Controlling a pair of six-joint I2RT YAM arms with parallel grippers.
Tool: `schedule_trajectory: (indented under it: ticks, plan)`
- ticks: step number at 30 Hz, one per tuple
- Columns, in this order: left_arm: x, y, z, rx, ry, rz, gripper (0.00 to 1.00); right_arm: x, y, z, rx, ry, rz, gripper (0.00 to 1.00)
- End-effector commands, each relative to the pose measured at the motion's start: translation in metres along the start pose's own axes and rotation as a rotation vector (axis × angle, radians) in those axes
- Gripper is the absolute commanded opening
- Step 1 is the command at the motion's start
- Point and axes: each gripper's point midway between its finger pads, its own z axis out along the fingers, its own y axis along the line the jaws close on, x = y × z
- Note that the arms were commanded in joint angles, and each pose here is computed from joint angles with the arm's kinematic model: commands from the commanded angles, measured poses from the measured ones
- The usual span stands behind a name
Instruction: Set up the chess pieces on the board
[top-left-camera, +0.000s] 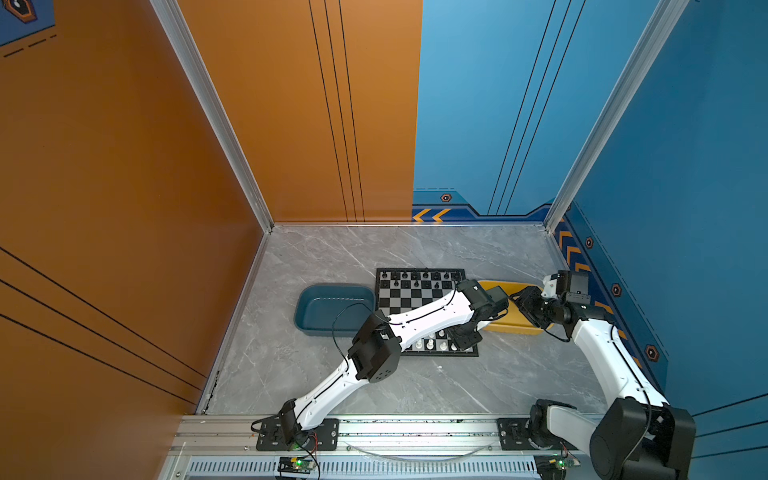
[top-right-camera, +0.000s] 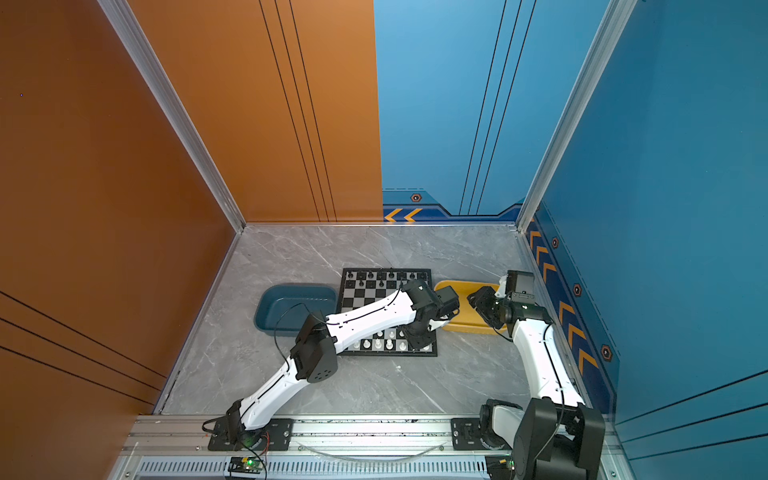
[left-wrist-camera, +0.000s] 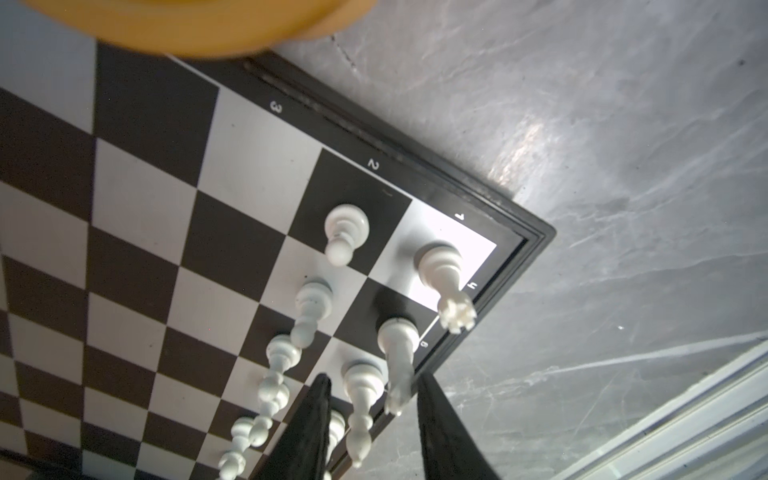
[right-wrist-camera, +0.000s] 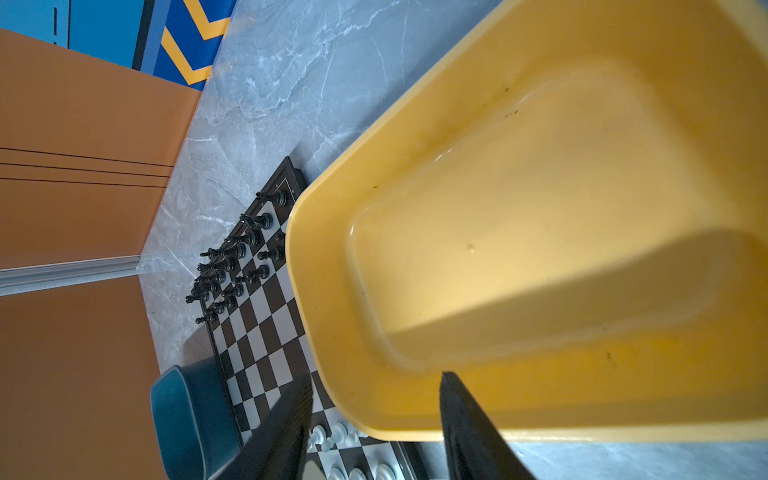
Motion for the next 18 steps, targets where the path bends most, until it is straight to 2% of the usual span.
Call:
schedule_trajectory:
  ticks: [1,11,18]
  plan:
    - [-0.001,0.002,-0.036,-0.025,-0.057,0.012,0.37,-0.002,0.003,-0.005,-0.022,-0.019,-0.009,0.52]
    - [-0.002,0.011,-0.068,-0.062,-0.126,0.009,0.38,-0.004,0.007,-0.009,-0.031,-0.027,-0.009,0.52]
    - [-0.001,0.034,-0.116,-0.116,-0.232,-0.021,0.38,-0.007,0.013,-0.017,-0.030,-0.038,-0.025,0.52]
